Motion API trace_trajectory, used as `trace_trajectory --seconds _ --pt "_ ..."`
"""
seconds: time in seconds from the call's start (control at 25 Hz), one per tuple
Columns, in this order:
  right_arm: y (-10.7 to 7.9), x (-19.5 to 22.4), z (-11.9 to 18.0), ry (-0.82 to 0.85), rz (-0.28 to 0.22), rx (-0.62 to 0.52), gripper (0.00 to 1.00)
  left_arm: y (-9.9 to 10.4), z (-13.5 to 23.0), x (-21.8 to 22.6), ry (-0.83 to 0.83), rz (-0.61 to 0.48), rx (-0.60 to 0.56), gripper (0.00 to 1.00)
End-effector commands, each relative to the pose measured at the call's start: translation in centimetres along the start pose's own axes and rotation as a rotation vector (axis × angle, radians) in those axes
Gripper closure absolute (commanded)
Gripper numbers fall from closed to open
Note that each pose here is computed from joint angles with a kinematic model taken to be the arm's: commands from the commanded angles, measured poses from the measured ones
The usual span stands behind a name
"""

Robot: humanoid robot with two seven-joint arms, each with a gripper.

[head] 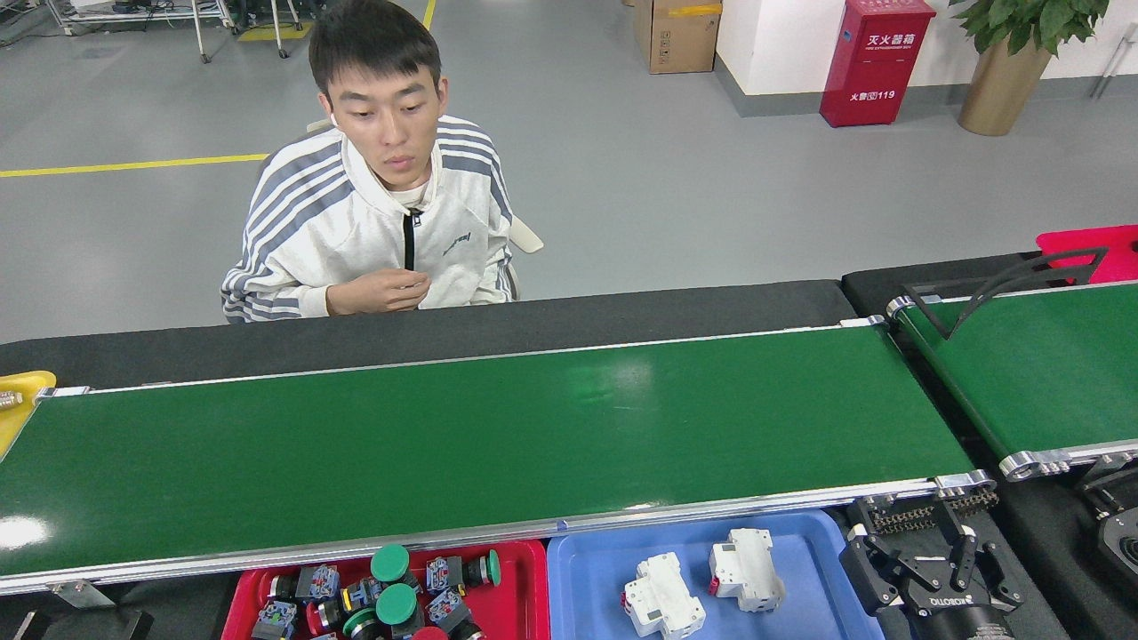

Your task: Pick switch part from conveyor to tray

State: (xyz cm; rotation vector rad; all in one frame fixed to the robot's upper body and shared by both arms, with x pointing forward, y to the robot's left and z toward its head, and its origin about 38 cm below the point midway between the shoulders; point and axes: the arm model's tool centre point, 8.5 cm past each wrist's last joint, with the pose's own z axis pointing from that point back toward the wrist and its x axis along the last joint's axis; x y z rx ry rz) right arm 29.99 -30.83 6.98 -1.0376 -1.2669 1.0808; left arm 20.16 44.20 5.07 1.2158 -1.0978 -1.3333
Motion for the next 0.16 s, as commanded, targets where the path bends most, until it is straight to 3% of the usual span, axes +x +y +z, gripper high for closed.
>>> trace_trajectory --seconds 0.0,0.12 --pt "-1.12 -1.0 -0.03 0.033 0.01 -0.028 0.0 0.52 -0.25 -0.49 0.002 -0.013 -0.002 0.0" --pt "-1.45 -1.46 -0.16 0.06 0.011 -0.039 0.0 0.53 -0.24 -0.65 0.008 -0.013 -0.008 0.0"
